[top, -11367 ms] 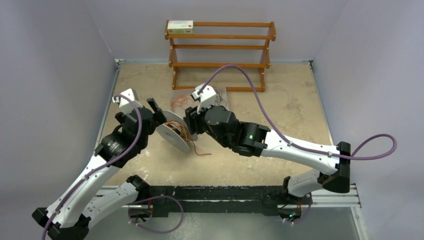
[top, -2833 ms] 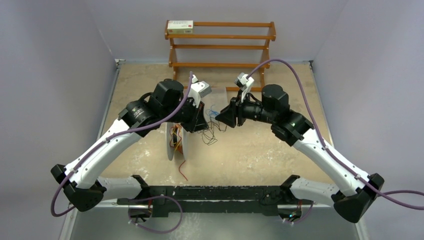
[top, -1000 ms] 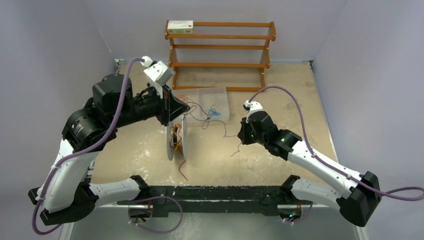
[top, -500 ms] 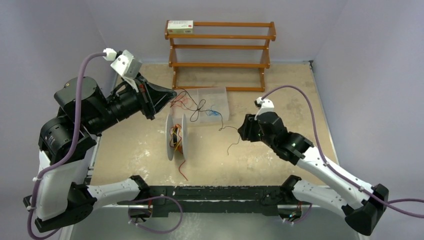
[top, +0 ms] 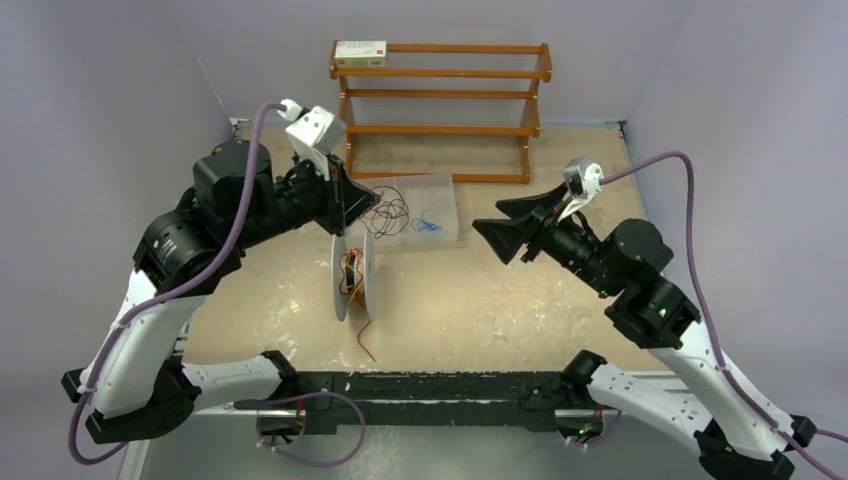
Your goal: Wrap the cables
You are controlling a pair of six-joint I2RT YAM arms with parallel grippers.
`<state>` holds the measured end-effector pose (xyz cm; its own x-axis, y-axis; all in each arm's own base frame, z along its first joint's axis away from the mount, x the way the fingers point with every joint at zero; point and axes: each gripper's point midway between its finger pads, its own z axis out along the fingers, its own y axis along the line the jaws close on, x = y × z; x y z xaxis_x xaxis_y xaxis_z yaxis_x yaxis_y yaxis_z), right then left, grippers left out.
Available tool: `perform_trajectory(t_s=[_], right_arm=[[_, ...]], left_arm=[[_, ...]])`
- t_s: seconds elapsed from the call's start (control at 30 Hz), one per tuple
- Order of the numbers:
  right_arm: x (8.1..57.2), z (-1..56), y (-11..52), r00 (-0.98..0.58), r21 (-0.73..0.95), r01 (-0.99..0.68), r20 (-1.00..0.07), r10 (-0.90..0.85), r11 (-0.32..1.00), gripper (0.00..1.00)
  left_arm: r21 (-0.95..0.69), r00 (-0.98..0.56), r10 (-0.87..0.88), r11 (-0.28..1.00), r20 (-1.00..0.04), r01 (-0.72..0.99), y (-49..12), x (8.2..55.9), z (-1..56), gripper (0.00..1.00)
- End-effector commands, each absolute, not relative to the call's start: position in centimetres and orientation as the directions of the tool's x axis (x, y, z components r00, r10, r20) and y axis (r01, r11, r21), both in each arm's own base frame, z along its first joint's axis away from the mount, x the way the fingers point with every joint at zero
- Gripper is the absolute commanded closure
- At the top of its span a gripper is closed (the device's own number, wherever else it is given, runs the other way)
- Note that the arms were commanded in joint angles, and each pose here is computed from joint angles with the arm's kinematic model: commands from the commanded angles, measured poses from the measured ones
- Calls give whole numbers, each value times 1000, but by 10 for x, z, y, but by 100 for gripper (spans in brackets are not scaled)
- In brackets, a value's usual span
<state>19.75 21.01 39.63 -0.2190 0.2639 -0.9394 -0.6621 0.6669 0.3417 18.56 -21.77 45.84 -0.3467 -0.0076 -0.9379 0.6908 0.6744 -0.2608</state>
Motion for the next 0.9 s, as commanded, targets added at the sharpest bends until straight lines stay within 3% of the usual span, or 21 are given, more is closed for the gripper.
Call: perform_trajectory(t_s=[0.0, 0.1, 0.5, 0.87], right_arm=[[168, 445, 239, -87, 208, -859, -960, 267, 467, 33], [163, 448, 255, -85, 181, -905, -964, 254, 385, 33], [184, 443, 301, -86, 146, -948, -973, 212, 283, 31], [141, 427, 335, -121, 117, -992, -985, 123, -41, 36]], left_arm=[[-291, -365, -21, 648, -931, 704, -226, 184, 455, 100], [-303, -384, -12, 638, -923, 708, -232, 184, 448, 100], [-324, -412, 8, 605, -911, 728, -241, 181, 437, 100], [-314, -408, 13, 615, -913, 723, -241, 184, 435, 100]])
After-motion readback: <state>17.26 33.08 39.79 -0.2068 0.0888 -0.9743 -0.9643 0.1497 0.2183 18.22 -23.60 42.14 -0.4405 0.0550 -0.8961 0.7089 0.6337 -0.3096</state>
